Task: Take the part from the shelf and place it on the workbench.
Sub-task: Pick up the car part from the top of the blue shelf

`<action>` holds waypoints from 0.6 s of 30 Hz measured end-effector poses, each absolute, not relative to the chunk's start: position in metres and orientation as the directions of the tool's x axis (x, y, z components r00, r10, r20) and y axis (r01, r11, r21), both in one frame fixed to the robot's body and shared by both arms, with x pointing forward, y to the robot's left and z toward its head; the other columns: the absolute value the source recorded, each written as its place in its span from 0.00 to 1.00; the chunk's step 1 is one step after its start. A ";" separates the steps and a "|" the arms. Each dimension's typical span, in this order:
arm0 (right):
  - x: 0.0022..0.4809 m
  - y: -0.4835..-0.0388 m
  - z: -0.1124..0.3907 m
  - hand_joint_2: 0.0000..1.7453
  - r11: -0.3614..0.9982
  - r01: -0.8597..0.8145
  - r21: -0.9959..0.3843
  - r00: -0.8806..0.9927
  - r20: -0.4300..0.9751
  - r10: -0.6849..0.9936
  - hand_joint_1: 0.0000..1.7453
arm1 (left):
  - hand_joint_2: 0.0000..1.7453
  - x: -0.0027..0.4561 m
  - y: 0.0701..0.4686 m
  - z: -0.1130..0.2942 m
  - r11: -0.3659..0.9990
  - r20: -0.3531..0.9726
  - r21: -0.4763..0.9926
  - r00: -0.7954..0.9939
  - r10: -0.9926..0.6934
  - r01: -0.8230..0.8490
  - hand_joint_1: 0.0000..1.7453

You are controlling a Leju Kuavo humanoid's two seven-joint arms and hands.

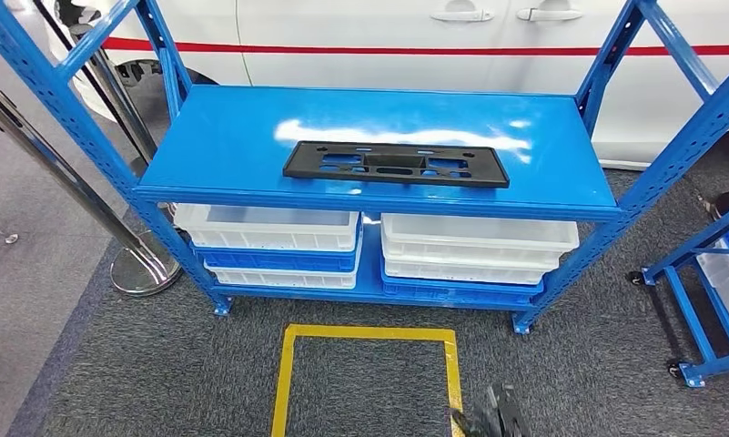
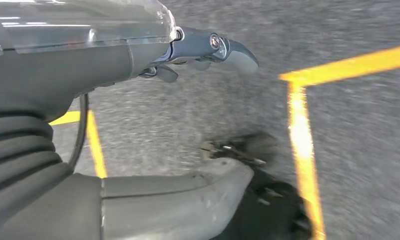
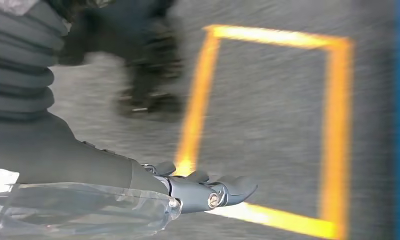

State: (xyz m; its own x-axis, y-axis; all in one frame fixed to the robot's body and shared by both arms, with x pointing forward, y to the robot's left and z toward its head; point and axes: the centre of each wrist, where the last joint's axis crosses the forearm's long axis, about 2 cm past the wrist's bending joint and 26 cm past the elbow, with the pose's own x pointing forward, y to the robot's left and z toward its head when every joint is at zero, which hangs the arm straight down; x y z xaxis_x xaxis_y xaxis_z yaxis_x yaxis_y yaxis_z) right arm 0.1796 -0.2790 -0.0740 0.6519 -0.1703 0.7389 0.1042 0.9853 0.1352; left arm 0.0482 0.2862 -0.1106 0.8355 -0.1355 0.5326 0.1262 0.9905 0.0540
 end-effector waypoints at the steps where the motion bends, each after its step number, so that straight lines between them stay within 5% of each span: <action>1: 0.194 -0.278 -0.068 0.75 0.983 0.099 0.153 0.615 0.767 -0.181 0.00 | 0.00 0.054 0.286 -0.110 0.990 0.550 0.054 0.823 -0.139 0.130 0.00; 2: 0.207 -0.277 -0.061 1.00 0.983 0.090 0.163 0.579 0.794 -0.185 0.00 | 0.00 0.058 0.285 -0.109 0.990 0.565 0.054 0.813 -0.140 0.133 0.00; 10: 0.278 -0.276 -0.014 1.00 1.000 -0.003 -0.008 0.337 0.941 0.008 0.00 | 0.00 0.068 0.284 -0.108 0.989 0.605 0.042 0.784 -0.139 0.144 0.00; 18: 0.326 -0.265 0.035 1.00 0.953 -0.055 -0.297 0.136 0.944 0.301 0.00 | 0.00 0.078 0.281 -0.106 0.986 0.622 0.039 0.768 -0.151 0.163 0.00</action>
